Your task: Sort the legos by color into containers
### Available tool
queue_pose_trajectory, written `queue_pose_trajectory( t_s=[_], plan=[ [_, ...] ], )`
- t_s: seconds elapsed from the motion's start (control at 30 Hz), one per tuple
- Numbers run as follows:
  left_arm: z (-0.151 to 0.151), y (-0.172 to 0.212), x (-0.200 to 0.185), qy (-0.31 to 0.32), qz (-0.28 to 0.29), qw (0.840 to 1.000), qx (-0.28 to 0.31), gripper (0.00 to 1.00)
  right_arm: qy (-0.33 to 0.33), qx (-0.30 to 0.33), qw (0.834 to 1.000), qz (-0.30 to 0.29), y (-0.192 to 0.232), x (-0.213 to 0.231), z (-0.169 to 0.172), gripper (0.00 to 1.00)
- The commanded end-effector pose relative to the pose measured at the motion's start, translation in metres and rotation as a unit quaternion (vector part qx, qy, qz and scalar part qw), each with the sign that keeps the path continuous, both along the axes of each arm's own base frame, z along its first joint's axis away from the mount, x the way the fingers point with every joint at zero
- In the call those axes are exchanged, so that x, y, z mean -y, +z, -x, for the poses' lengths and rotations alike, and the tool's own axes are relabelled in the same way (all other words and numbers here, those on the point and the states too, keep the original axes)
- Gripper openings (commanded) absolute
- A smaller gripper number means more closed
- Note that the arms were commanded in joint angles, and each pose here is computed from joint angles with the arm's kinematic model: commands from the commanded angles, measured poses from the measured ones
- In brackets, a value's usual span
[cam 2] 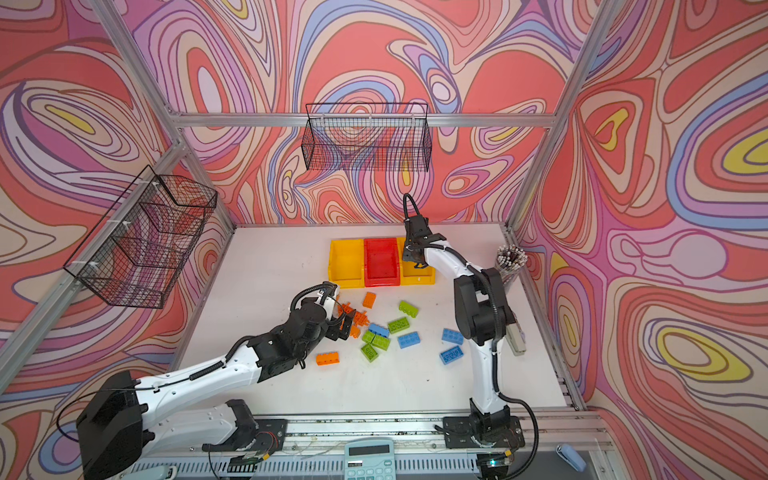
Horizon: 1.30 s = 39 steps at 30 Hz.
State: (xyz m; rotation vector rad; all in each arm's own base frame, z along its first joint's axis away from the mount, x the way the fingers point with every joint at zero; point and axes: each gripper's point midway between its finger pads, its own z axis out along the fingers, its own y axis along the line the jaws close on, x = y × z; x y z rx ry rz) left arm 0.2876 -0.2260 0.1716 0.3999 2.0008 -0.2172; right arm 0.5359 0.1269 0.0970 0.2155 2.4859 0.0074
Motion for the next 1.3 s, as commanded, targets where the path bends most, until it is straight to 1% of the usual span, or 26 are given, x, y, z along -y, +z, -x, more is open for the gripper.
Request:
queue_pose_trajectory(
  t_s=[0.0,0.07,0.13,0.23,0.37,0.47,0.57,0.7,0.8,0.83,0.9,1.0,1.1,1.17,1.2,1.27],
  plan=[
    [-0.006,0.012,-0.005,0.017,0.009,1.0,0.007,1.0,0.0,-0.005,1.0,0.014,-0.002,0.0,-0.003,0.6],
    [-0.007,0.012,-0.006,0.019,0.008,1.0,0.005,1.0,0.001,-0.003,1.0,0.012,-0.003,-0.001,-0.006,0.64],
    [-0.008,0.012,-0.006,0.021,0.007,1.0,0.004,1.0,0.002,-0.002,1.0,0.01,-0.002,-0.003,-0.008,0.71],
    [-0.008,0.013,-0.008,0.023,0.007,1.0,0.003,1.0,0.004,0.007,1.0,0.007,0.007,-0.004,-0.011,0.77],
    [-0.006,0.016,-0.008,0.018,0.01,1.0,0.005,1.0,0.003,0.023,1.0,0.007,0.028,-0.002,-0.009,0.81],
    [-0.003,0.016,-0.006,0.004,0.01,1.0,0.002,1.0,0.002,0.032,0.999,0.002,0.044,0.001,0.001,0.82],
    [0.002,0.015,-0.003,-0.008,0.015,1.0,-0.006,1.0,0.006,0.032,0.999,-0.01,0.054,0.001,0.021,0.81],
    [0.01,0.014,-0.004,-0.016,0.036,0.999,-0.021,1.0,0.03,0.023,0.999,-0.023,0.057,-0.008,0.061,0.8],
    [0.017,0.01,-0.004,-0.02,0.056,0.998,-0.036,1.0,0.053,-0.009,0.998,-0.028,0.035,-0.022,0.1,0.79],
    [0.02,0.008,-0.005,-0.02,0.061,0.997,-0.041,1.0,0.06,-0.008,0.998,-0.031,0.037,-0.027,0.11,0.79],
    [0.025,0.002,-0.006,-0.023,0.073,0.996,-0.053,1.0,0.079,-0.026,0.996,-0.031,0.02,-0.04,0.134,0.79],
    [0.033,-0.007,-0.009,-0.023,0.088,0.994,-0.069,1.0,0.103,-0.043,0.993,-0.036,-0.001,-0.057,0.16,0.78],
    [0.04,-0.013,-0.013,-0.019,0.101,0.991,-0.082,1.0,0.114,-0.055,0.991,-0.033,-0.018,-0.067,0.173,0.78],
    [0.042,-0.01,-0.014,-0.018,0.112,0.99,-0.081,1.0,0.118,-0.059,0.991,-0.028,-0.025,-0.069,0.176,0.78],
    [0.047,-0.027,-0.02,-0.014,0.101,0.99,-0.094,1.0,0.117,-0.06,0.991,-0.023,-0.028,-0.069,0.177,0.77],
    [0.049,-0.029,-0.023,-0.01,0.102,0.99,-0.096,1.0,0.117,-0.058,0.991,-0.017,-0.031,-0.068,0.175,0.78]
  ],
)
